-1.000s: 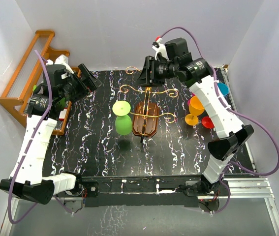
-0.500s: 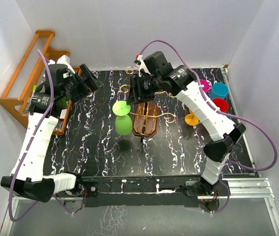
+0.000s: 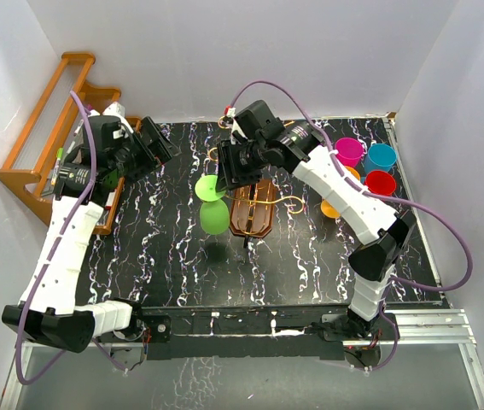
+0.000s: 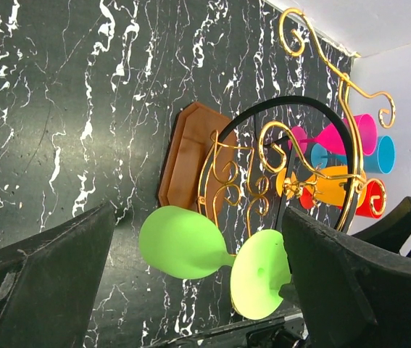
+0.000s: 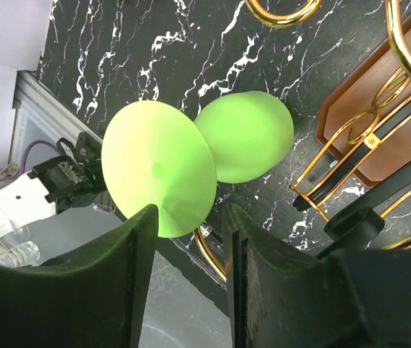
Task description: Take the wine glass off the wine glass rack
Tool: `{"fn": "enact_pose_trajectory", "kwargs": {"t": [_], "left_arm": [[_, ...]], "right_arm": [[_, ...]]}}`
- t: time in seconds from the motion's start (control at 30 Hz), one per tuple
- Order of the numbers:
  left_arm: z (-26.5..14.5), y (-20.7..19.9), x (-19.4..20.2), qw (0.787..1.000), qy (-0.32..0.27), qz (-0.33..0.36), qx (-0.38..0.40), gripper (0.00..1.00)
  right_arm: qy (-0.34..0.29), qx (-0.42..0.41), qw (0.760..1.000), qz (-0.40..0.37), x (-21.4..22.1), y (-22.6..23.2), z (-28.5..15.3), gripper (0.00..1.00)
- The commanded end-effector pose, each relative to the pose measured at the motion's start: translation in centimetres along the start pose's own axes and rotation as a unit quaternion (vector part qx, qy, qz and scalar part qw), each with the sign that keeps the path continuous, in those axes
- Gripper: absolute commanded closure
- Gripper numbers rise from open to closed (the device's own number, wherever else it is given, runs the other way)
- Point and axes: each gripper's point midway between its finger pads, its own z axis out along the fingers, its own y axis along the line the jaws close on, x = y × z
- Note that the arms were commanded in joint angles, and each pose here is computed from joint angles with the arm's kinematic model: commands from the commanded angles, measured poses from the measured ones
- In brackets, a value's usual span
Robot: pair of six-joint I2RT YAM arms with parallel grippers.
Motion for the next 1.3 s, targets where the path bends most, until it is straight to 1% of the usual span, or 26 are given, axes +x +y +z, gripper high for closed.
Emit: {"fn": "enact_pose_trajectory", "kwargs": {"t": [0.0,0.33,0.5,0.83,1.03,1.07,1.27], "left_arm": [[-1.0,-0.4,0.4,1.000,-0.002,-0.004,0.016,0.03],[-1.1,-0.1,0.6,1.000,-0.001,-0.005,0.012,0.03],[-1.1,0.0,0.8,1.000,0.000,-0.005,0.012,0.03],[-0.8,0.0,1.1,1.000,0.007,-0.008,0.014,0.03],[-0.7,0.1,1.3,1.000,0.010,-0.009,0.014,0.03],[-0.7,0.1,1.4,1.000,0.011,-0.009,0.014,0.03],[-0.5,0.2,1.5,1.000,0.013,-0.011,0.014,0.03]], "right_arm": [[-0.042,-0.017,0.999,-0.012,-1.9,0.7,-0.1,0.57],[-0.069,-0.087,0.994,-0.020,-3.4,3.6,-0.6,0.57],[-0.075,-0.099,0.992,-0.024,-3.6,4.1,-1.0,0.62],[-0.074,-0.144,0.987,-0.023,-3.3,5.7,-1.6,0.64],[-0.059,-0.147,0.987,-0.022,-2.6,5.4,-1.1,0.66],[-0.068,-0.154,0.985,-0.028,-2.6,5.9,-2.3,0.66],[-0.072,-0.165,0.983,-0.037,-2.4,6.4,-3.4,0.70]]}}
